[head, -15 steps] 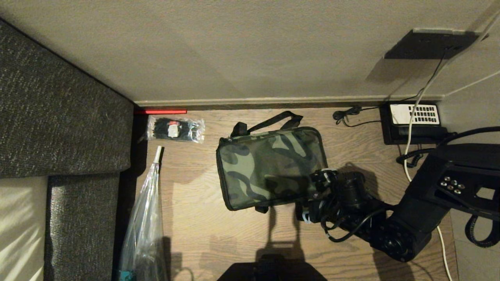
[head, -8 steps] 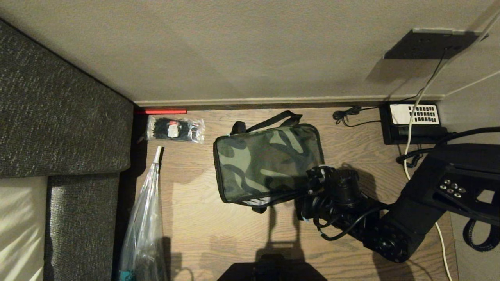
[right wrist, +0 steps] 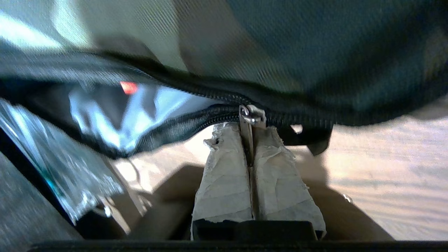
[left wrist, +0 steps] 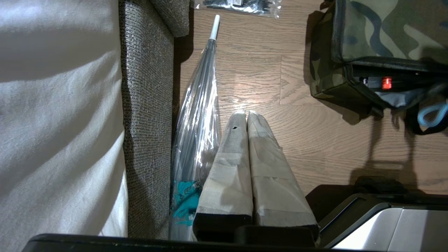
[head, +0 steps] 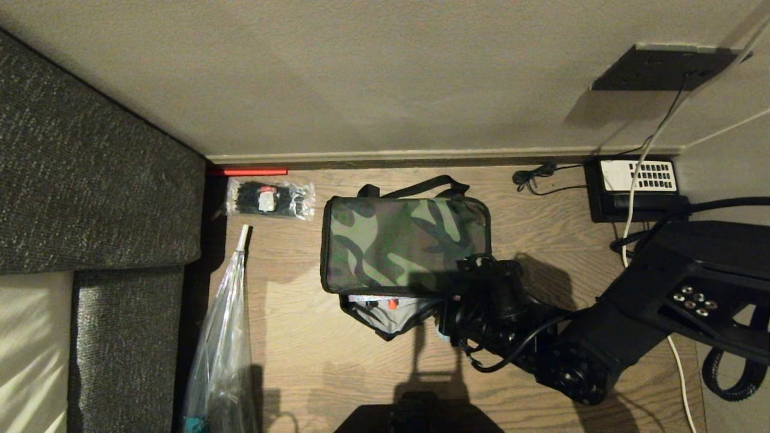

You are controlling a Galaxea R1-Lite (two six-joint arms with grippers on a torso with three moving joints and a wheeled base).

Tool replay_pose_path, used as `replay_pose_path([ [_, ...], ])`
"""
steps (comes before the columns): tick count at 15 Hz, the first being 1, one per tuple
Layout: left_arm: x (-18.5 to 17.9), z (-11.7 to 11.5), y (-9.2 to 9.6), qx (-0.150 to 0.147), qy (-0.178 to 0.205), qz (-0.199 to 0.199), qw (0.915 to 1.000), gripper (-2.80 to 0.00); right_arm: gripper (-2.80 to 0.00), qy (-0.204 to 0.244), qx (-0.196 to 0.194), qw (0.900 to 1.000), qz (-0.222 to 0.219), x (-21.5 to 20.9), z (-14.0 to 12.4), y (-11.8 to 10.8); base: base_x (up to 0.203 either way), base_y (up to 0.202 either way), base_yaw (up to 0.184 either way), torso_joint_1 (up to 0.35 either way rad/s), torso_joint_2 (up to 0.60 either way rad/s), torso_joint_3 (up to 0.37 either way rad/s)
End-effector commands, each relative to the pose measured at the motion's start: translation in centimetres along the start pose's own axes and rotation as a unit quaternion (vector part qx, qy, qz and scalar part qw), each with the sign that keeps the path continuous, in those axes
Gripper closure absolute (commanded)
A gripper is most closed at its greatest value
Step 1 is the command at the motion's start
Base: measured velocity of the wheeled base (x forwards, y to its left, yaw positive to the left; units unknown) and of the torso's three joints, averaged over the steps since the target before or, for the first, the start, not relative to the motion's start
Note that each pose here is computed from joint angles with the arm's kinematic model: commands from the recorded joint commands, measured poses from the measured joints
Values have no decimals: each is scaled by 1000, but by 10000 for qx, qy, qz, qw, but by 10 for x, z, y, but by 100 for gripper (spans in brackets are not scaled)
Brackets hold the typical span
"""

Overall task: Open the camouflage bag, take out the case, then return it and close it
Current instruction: Open the top of the storage box

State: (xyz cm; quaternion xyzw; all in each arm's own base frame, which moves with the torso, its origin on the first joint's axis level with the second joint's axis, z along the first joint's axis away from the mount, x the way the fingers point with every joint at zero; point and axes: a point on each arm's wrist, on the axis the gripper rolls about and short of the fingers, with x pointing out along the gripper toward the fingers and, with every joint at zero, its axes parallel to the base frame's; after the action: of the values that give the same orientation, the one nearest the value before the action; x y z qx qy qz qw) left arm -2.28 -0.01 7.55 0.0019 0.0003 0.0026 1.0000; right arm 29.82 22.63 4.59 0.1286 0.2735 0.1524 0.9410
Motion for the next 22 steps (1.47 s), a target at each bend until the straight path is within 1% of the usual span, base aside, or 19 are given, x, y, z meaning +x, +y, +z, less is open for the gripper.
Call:
replay_pose_path([
  [1, 0, 0, 0, 0, 1, 5, 10000, 0, 0, -368, 295, 9989, -57, 4, 16, 9, 0, 0, 0, 0, 0, 0],
  [2, 0, -1, 0, 5, 11, 5, 10000, 0, 0, -313, 302, 9990, -101, 4, 14, 7, 0, 0, 0, 0, 0, 0],
  [3, 0, 0, 0, 2, 2, 5, 10000, 0, 0, -126, 241, 9995, -129, 2, 5, 2, 0, 0, 0, 0, 0, 0],
  [5, 0, -1, 0, -3, 0, 0, 10000, 0, 0, 41, -47, 9999, -146, 0, -2, -6, 0, 0, 0, 0, 0, 0],
  [6, 0, -1, 0, -3, 12, -2, 10000, 0, -280, 74, -289, 9993, -212, 0, -4, -11, 0, 0, 0, 0, 0, 0],
  [7, 0, 0, 0, 4, 4, 5, 10000, 0, -280, 109, -554, 9980, -301, 0, -5, -16, 0, 0, 0, 0, 0, 0],
  [10, 0, -1, 0, 4, 6, 5, 10000, 0, -280, 201, -694, 9966, -388, -12, -12, -30, 0, 0, 0, 0, 0, 0],
  [11, 0, -1, 0, 4, 4, 5, 10000, 0, -280, 280, -863, 9951, -395, -16, -15, -37, 0, 0, 0, 0, 0, 0],
  [12, 0, -1, 0, 1, 10, 5, 10000, 0, -280, 400, -1144, 9917, -432, -20, -19, -43, 0, 0, 0, 0, 0, 0],
  [13, 0, -1, 0, 1, -2, 5, 10000, 0, -280, 440, -1306, 9896, -403, -25, -20, -46, 0, 0, 0, 0, 0, 0],
  [15, 0, 0, 0, 3, -3, 5, 10000, 0, -280, 417, -1266, 9911, 65, -27, -18, -44, 0, 0, 0, 0, 0, 0],
  [16, 0, 0, 0, 4, -2, 5, 10000, 0, -280, 405, -1185, 9917, 274, -27, -16, -42, 0, 0, 0, 0, 0, 0],
  [17, 0, 0, 0, -3, 4, 5, 10000, 0, -280, 391, -1169, 9918, 346, -24, -15, -42, 0, 0, 0, 0, 0, 0],
  [19, 0, -1, 0, 4, -1, 5, 10000, 0, -280, 294, -1119, 9929, 262, -20, -6, -49, 0, 0, 0, 0, 0, 0],
  [22, 0, -1, 0, 5, 4, 5, 10000, 0, -280, 445, -1140, 9922, 240, -20, -13, -51, 0, 0, 0, 0, 0, 0],
])
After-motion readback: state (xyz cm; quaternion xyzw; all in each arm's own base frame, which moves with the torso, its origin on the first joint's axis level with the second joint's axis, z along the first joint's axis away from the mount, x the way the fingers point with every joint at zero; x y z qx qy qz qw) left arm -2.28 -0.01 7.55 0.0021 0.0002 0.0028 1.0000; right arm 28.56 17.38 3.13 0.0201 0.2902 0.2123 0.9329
